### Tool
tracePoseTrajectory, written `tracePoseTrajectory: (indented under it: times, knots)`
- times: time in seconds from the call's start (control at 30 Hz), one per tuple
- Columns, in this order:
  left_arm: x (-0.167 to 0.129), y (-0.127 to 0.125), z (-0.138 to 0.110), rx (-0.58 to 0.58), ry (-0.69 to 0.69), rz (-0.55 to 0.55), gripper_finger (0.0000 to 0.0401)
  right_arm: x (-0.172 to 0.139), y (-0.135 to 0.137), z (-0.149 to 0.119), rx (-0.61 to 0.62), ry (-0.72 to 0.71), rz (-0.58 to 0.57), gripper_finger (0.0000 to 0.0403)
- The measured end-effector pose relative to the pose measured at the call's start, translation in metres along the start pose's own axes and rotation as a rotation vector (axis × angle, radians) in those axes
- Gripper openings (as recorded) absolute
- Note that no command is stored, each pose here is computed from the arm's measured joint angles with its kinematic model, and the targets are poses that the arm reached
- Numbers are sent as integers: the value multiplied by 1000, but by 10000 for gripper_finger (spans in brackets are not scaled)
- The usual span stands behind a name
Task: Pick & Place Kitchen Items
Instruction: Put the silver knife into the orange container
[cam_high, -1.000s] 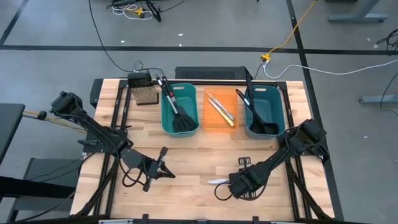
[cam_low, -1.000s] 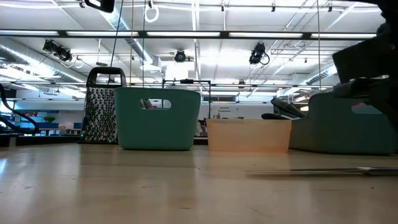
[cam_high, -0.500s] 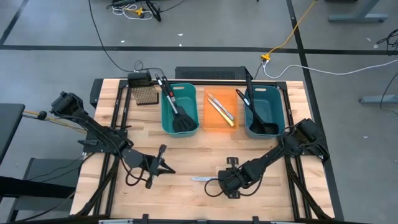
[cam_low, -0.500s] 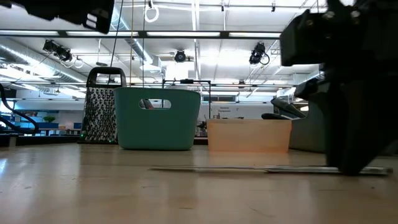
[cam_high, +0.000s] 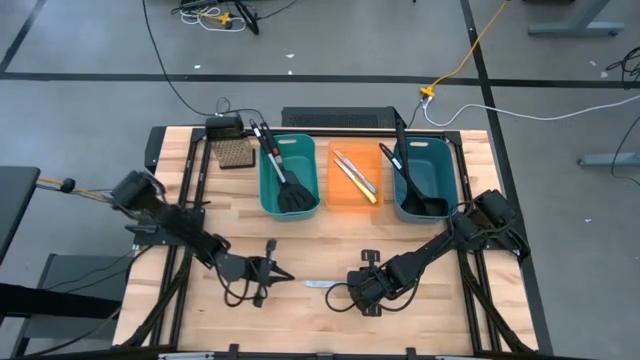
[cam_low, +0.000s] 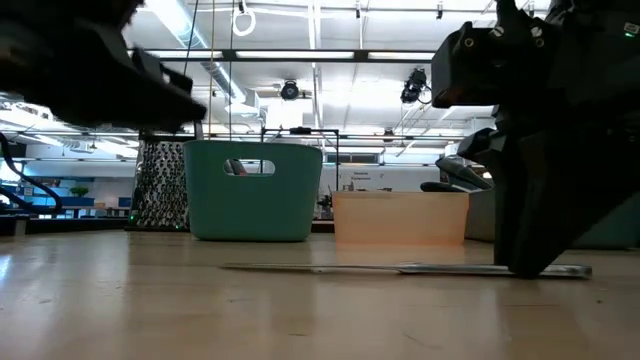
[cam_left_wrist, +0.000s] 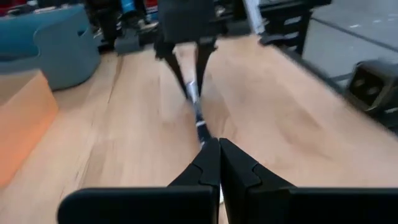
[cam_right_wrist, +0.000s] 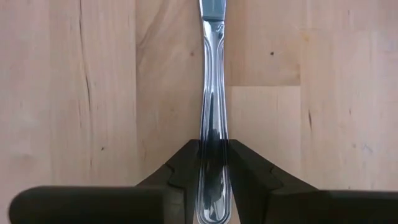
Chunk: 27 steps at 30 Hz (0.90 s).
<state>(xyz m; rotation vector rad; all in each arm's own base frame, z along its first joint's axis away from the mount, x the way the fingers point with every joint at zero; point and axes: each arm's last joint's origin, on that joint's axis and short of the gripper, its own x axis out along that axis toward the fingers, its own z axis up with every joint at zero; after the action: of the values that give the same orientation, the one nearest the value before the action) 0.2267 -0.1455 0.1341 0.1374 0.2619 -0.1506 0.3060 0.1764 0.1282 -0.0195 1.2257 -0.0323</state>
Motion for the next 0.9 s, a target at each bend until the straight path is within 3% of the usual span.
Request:
tracePoseTrajectory:
  times: [0.27,0.9]
  knots:
    - [19,-9,-18,-22,62,-13,2,0,-1,2,6,-18,-14,84]
    - [25,12,-38,-16,251,75,1,6,-20,16,49,-68,-34,84]
